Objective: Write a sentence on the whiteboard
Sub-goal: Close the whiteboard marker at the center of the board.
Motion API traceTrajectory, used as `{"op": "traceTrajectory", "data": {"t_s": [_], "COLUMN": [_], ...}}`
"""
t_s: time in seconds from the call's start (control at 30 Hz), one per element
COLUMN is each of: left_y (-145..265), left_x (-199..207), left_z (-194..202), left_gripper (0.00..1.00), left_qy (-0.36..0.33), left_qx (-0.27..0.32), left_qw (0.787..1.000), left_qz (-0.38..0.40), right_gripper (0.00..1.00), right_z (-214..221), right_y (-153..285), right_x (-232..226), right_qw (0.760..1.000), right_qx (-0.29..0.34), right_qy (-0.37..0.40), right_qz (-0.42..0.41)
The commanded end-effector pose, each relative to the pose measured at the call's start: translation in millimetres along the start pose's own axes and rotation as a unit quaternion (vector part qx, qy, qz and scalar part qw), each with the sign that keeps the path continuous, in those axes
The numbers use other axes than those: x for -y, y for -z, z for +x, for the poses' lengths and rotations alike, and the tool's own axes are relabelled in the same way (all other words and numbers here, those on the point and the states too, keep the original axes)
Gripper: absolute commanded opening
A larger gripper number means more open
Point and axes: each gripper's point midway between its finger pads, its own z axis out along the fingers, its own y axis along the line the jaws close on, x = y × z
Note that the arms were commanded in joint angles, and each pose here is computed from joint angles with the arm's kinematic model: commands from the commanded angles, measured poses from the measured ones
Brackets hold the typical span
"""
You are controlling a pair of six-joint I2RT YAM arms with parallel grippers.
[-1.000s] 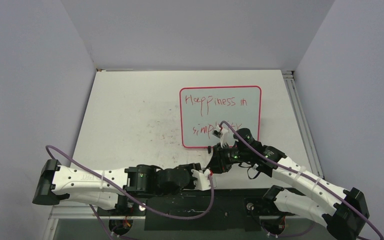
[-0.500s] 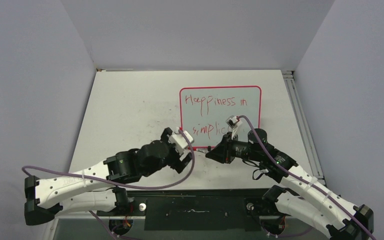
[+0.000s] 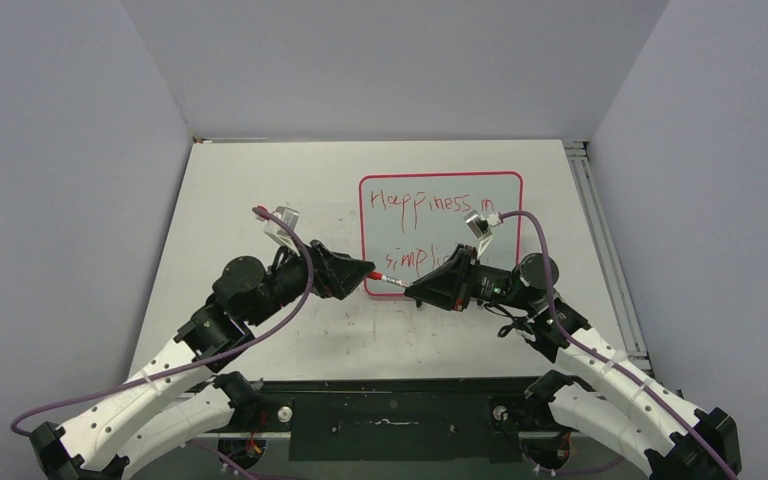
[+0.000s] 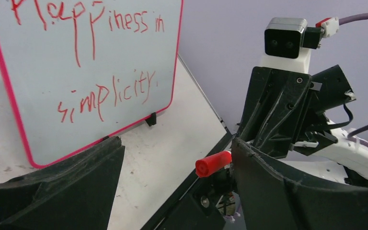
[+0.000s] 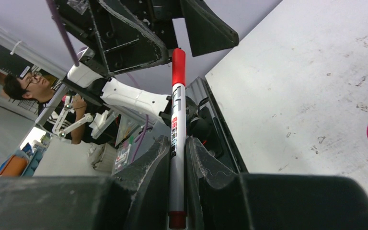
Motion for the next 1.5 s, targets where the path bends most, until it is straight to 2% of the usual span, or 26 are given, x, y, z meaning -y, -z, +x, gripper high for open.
{"op": "traceTrajectory", "data": {"t_s": [0.0,0.13,0.27,0.53,0.67,0.87,1.17,1.47], "left_y": [3.1,4.1,6.8,6.0,6.2,4.7,-0.2,-3.7], "left_x": [40.1,41.7,47.9,52.1,51.8,52.4,44.1,55.5], "left_z": [-13.3,-13.4,-15.7,-10.6,-9.0,-1.6,15.4,31.4], "left_gripper": [0.78,0.64,0.6,0.39,0.26,0.0,0.0,0.0], "left_qy": [0.045,0.054,0.067,0.08,0.087,0.095,0.094,0.098], "left_qx": [0.014,0.016,0.025,0.016,0.017,0.002,-0.023,-0.04], "left_qw": [0.994,0.993,0.989,0.986,0.985,0.983,0.984,0.979], "left_qz": [0.096,0.105,0.128,0.146,0.151,0.159,0.152,0.175], "right_gripper": [0.05,0.05,0.05,0.05,0.05,0.05,0.05,0.05], "right_z": [-14.7,-14.5,-14.6,-14.0,-14.1,-14.2,-19.1,-25.7], "right_y": [-0.9,-0.7,-0.2,-1.0,-1.4,-4.2,-6.1,-8.5], "right_x": [-37.5,-41.9,-42.9,-37.4,-34.4,-23.2,-17.1,-20.7], "right_qw": [0.997,0.996,0.996,0.997,0.997,0.999,0.999,0.998], "right_qx": [0.009,0.009,0.011,0.015,0.017,0.017,0.032,0.05], "right_qy": [0.034,0.032,0.029,0.025,0.022,0.02,0.025,0.025], "right_qz": [-0.071,-0.081,-0.084,-0.074,-0.068,-0.042,-0.029,-0.043]}}
